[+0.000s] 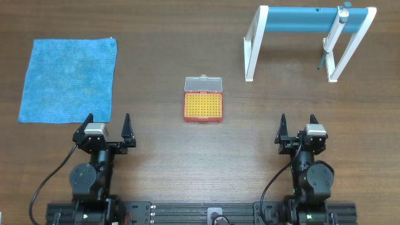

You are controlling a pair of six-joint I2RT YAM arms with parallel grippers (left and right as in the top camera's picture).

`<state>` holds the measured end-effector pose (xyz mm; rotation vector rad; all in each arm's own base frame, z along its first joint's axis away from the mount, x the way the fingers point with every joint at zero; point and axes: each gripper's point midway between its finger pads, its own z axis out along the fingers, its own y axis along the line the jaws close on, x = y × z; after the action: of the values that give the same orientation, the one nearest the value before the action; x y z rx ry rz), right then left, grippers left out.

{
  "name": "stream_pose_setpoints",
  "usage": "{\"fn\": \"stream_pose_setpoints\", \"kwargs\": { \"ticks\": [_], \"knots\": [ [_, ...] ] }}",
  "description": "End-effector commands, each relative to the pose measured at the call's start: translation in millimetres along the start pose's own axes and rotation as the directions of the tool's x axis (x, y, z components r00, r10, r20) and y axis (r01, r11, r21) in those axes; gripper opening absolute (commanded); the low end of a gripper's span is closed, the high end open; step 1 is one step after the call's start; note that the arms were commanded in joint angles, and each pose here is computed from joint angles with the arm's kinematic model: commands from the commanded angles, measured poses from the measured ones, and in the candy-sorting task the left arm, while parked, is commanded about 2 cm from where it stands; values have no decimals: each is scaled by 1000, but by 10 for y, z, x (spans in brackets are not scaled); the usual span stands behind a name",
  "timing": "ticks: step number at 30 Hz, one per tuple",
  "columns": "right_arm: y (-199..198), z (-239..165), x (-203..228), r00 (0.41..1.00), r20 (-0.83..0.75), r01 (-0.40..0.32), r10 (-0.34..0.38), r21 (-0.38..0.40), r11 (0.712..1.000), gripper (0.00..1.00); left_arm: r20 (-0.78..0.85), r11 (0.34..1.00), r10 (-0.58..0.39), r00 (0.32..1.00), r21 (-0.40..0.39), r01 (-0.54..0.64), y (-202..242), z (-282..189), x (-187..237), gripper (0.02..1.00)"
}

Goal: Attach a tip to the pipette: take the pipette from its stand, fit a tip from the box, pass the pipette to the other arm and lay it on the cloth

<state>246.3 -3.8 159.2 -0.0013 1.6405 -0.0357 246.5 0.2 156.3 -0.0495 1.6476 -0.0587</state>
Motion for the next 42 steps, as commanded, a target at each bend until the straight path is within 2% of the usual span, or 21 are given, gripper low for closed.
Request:
{"fn": "stream_pose_setpoints", "kwargs": {
  "ticks": [1, 39, 42],
  "knots": [
    [28, -1, 16, 1000, 1, 11, -11, -15, 1000, 766, -1, 1000, -8, 1000, 10, 8, -19, -5, 5, 996],
    [17, -1, -4, 1000, -1, 11, -11, -10, 1000, 766, -1, 1000, -8, 1000, 10, 8, -19, -5, 5, 996],
    [-76, 5, -188, 1000, -19, 11, -10, 34, 999, 763, -1, 1000, -8, 1000, 10, 8, -19, -5, 5, 996]
  ]
}}
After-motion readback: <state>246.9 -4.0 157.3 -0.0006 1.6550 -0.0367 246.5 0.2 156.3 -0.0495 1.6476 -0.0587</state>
